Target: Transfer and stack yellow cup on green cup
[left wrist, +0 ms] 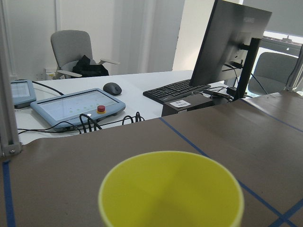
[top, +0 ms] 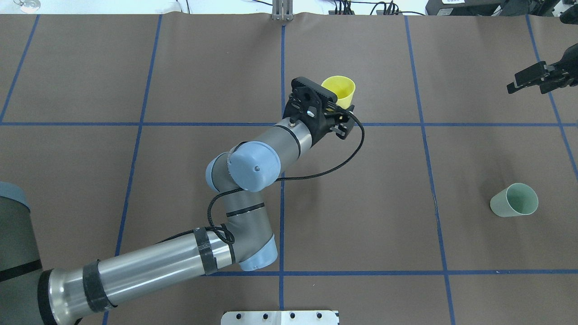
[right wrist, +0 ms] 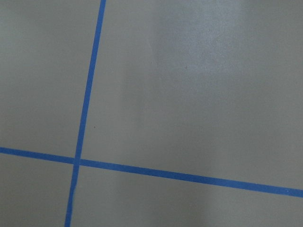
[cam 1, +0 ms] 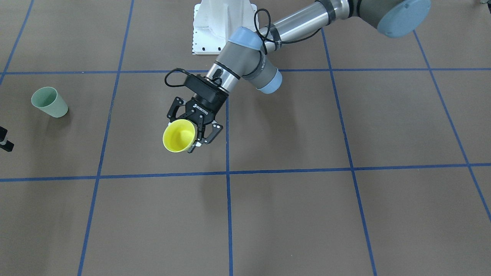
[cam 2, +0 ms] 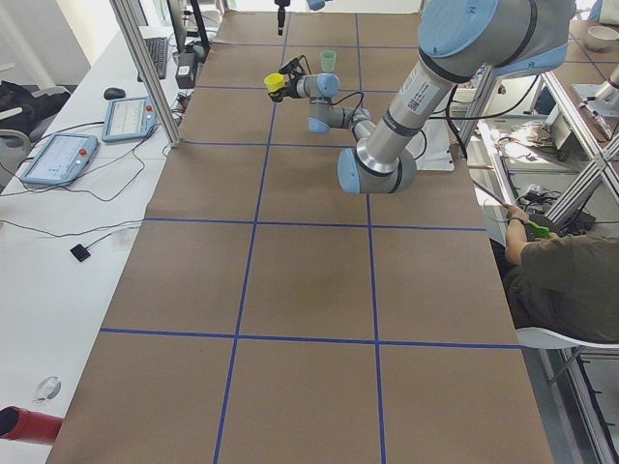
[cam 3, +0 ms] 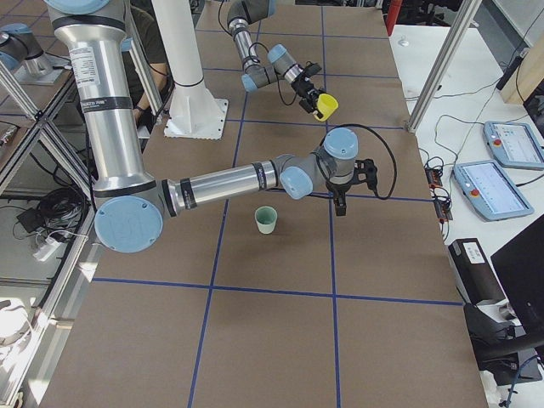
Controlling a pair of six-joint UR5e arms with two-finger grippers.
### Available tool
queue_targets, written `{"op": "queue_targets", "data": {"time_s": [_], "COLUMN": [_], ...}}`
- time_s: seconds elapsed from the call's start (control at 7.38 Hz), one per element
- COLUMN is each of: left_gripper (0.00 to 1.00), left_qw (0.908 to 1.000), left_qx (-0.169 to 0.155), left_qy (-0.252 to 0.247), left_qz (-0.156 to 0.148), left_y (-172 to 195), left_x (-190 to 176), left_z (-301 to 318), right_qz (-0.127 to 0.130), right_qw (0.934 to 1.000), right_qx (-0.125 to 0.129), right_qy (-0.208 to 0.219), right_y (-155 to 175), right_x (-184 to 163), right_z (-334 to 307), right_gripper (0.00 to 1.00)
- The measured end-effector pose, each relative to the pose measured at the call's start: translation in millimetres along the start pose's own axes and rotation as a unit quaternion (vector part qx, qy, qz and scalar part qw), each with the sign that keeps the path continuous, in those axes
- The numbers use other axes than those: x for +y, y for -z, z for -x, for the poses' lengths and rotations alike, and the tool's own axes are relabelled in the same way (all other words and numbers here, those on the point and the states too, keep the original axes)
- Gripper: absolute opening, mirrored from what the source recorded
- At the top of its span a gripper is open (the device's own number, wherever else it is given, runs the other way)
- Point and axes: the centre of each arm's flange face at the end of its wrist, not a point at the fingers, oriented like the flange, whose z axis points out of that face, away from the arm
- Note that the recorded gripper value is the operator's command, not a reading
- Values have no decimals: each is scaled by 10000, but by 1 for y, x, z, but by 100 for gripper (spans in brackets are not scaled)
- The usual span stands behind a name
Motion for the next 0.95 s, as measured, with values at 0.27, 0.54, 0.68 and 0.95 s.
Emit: {"op": "queue_targets", "data": {"time_s": [0.27,0.54,0.68,0.95], "left_gripper": [25,51,58,67], "left_qw": [9960,9857,9840,9865], "left_qx": [104,67,-22,-212], "left_qy": [-886,-1685,-1779,-1608], "left_qz": [46,-64,-107,-201], "left_y": [-11,-17,-19,-23], "left_x": [-8,-24,-28,-36], "left_z": [-32,-47,-47,-37], "right_qz": [-59,-120,-133,-189], "right_qw": [9999,9995,9989,9965], "right_qx": [-68,-191,-300,-514], "right_qy": [-106,-243,-349,-635], "right_y": [4,8,8,2], "right_x": [-7,-15,-18,-30], "right_z": [17,50,81,162], "right_gripper": [100,100,100,100]}}
